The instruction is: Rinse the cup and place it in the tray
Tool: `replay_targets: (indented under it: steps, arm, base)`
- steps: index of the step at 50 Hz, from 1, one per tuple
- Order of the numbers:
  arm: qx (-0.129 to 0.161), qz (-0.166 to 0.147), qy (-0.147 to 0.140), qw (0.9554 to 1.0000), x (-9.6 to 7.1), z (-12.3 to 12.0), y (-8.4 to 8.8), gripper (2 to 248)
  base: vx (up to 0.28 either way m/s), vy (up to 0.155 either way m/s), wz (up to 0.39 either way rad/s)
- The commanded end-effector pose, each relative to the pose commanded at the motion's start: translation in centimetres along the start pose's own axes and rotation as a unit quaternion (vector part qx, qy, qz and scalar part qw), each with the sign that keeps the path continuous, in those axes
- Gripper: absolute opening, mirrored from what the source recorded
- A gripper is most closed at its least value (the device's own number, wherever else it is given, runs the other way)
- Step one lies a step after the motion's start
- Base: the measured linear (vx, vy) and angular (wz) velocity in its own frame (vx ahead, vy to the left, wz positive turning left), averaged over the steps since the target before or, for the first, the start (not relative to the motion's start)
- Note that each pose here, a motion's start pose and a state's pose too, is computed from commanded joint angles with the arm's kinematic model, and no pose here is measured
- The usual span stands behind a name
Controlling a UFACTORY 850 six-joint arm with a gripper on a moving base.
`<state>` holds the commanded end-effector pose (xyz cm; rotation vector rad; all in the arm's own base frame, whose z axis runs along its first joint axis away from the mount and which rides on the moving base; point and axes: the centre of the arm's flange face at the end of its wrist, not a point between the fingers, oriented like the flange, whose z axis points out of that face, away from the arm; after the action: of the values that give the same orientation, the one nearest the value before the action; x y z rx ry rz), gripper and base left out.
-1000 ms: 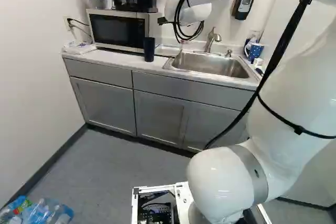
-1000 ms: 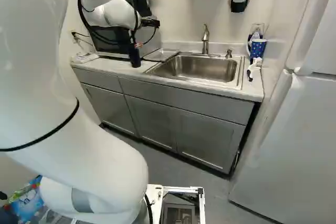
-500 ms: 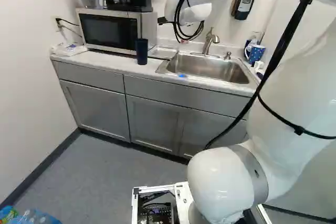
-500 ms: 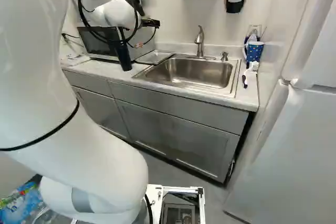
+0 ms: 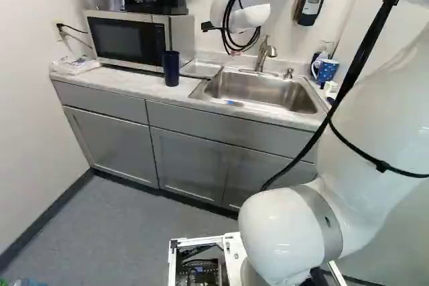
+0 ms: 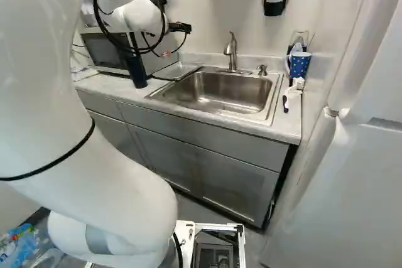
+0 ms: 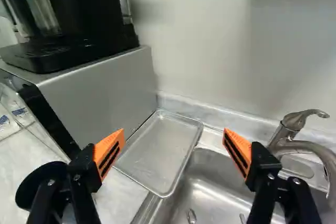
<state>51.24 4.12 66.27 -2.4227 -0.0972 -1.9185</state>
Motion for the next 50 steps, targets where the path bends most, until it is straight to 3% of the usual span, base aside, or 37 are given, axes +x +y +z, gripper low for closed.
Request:
replay_targets:
  steps: [28, 50]
  arm:
    - [-0.001, 0.000, 0.000, 1.0000, 0.0, 0.1, 0.1, 247]
    - [-0.021, 0.005, 0.000, 0.9998, 0.4, 1.8, 2.3, 247]
  base:
    - [0.009, -0.011, 0.001]
    - [0.000, 0.000, 0.000]
